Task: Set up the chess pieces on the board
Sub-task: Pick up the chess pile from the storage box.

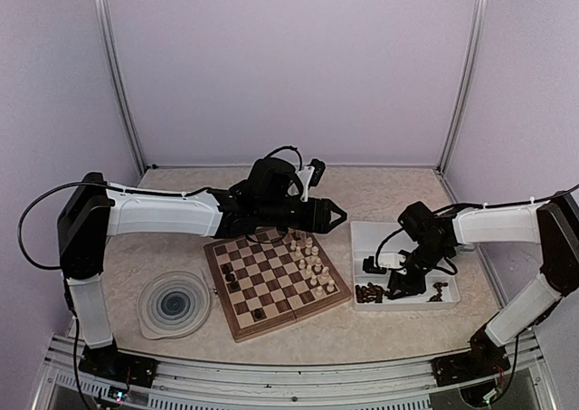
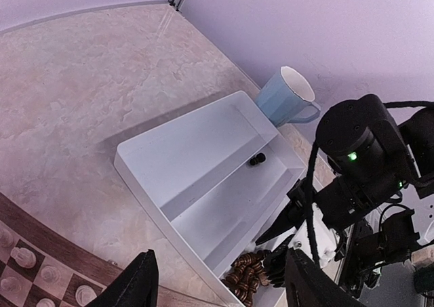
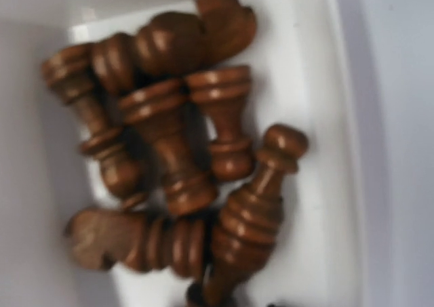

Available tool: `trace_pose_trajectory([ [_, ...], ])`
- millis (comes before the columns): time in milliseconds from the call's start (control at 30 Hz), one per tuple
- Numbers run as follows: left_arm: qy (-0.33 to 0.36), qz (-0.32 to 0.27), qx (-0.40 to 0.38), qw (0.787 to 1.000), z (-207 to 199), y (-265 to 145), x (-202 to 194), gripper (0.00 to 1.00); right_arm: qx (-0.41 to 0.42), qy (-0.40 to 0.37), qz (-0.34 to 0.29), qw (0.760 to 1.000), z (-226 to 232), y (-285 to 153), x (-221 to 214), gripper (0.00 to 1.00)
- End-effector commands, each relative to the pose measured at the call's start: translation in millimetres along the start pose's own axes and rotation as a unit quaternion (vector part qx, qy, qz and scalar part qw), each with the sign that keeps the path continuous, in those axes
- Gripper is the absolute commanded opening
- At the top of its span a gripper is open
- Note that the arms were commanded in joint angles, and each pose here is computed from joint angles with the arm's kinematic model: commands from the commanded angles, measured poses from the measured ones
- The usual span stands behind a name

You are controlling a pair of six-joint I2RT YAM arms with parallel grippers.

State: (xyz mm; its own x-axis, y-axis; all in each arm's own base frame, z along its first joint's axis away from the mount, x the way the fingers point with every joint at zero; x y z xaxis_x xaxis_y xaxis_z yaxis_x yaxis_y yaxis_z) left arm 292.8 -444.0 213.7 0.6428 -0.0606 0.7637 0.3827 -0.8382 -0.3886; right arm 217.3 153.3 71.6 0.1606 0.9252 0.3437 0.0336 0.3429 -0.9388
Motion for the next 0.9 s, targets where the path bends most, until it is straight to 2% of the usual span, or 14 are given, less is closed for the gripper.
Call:
trace_pose_trajectory([
  [0,0.006,-0.001,-0.012,1.000,-7,-2,-3,0.64,0.016,0.025,0.018,0.999,-1,20,-4,0.32],
  [67,0.006,-0.001,-0.009,1.000,-6,-5,-5,0.64,0.017,0.030,0.022,0.999,-1,25,-7,0.29],
  [200,0.004,-0.001,-0.006,1.000,-5,-7,-7,0.64,0.018,0.036,0.023,0.999,-1,26,-8,0.11],
  [367,0.000,0.004,-0.014,1.000,-5,-4,-11,0.63,0.000,0.033,0.001,0.999,0,6,0,0.02],
  [567,-0.015,0.015,-0.052,0.998,-9,9,-18,0.59,-0.034,0.027,-0.063,0.997,2,-26,16,0.00],
  [867,-0.047,0.063,-0.138,0.987,-29,45,-41,0.61,-0.087,0.015,-0.132,0.987,0,-63,30,0.00],
])
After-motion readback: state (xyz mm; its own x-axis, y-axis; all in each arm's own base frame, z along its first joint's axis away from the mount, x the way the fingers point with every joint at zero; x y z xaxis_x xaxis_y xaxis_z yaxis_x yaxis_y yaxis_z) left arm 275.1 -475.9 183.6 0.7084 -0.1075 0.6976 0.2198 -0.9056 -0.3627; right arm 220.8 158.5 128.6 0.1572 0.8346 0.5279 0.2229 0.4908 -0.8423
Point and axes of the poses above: each gripper's point midway between its finger pads, its own y axis out along the fingers, its own z axis along the line the jaws close on, x = y × z, the point moved 5 cm from there along -y, back along the fingers, and after that the axes turned 2 degrees about -y, right-handed, at the moved point
